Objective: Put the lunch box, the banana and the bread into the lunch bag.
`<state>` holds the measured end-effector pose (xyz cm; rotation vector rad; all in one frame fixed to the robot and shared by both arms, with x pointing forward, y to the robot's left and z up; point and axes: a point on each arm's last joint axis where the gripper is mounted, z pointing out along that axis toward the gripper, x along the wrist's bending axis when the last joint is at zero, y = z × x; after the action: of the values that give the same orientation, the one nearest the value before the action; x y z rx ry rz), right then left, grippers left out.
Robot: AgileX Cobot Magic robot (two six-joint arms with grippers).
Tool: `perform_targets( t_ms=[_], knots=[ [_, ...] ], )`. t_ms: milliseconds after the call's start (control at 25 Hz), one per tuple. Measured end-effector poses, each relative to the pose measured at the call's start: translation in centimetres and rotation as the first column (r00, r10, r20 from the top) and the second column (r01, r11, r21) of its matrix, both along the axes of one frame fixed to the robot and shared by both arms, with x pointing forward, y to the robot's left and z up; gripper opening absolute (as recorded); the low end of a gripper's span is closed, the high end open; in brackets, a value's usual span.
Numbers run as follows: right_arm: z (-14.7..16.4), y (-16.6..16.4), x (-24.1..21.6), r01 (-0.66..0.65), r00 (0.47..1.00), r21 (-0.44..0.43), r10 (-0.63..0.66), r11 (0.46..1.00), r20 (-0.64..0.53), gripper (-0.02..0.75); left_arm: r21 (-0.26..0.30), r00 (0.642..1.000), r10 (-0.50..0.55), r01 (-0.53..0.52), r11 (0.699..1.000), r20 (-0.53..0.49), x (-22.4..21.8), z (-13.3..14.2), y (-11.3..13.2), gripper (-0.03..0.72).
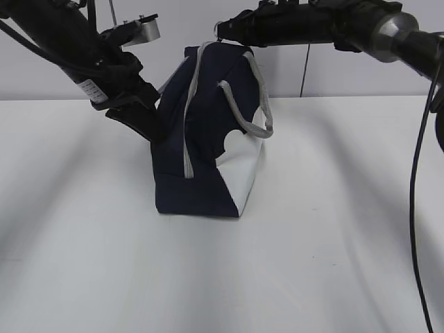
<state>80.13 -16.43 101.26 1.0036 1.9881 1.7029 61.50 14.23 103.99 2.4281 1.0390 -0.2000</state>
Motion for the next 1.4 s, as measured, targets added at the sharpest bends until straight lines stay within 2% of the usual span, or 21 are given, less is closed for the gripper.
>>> perform_targets(
  t_ms=[240, 640, 840, 960, 1040, 1160, 1320, 1400],
  knots=[
    [-1.6, -0.2, 1.2, 0.04, 0.999, 0.009, -0.041, 0.999, 0.024, -0.016, 0.003, 1.0, -0.021, 0.021, 1.0, 0.011, -0.1, 0.0, -0.3, 0.001],
    [-4.6, -0.6, 2.1, 0.062, 0.998, 0.029, -0.062, 0.998, -0.011, -0.016, 0.002, 1.0, -0.024, 0.024, 1.0, 0.016, -0.1, 0.0, -0.3, 0.001],
    [-3.7, -0.3, 1.7, -0.004, 1.0, 0.024, 0.005, 1.0, -0.002, -0.016, 0.002, 1.0, -0.027, 0.026, 1.0, 0.005, -0.2, 0.0, -0.3, 0.001],
    [-2.9, -0.1, 1.3, -0.038, 0.999, 0.044, 0.039, 0.998, -0.021, -0.016, -0.009, 0.999, 0.022, -0.022, 1.0, -0.024, 0.0, 0.0, 0.0, 0.012],
    [-2.6, 0.0, 1.1, -0.054, 0.998, 0.049, 0.055, 0.997, -0.033, -0.016, -0.014, 0.998, 0.052, -0.053, 0.999, -0.04, 0.1, 0.0, 0.4, 0.041],
    [-2.4, 0.1, 0.8, -0.081, 0.995, 0.06, 0.085, 0.995, -0.053, -0.016, -0.034, 0.995, 0.083, -0.085, 0.996, -0.047, 0.3, 0.6, 0.8, 0.14],
    [-2.5, 0.3, 0.4, -0.122, 0.988, 0.074, 0.128, 0.99, -0.087, -0.016, -0.084, 0.992, 0.122, -0.121, 0.989, 0.013, 0.5, 3.3, 1.8, 0.306],
    [-2.6, 0.3, 0.2, -0.142, 0.983, 0.082, 0.151, 0.986, -0.105, -0.016, -0.111, 0.986, 0.158, -0.151, 0.982, 0.056, 0.6, 4.7, 2.3, 0.34]
  ],
)
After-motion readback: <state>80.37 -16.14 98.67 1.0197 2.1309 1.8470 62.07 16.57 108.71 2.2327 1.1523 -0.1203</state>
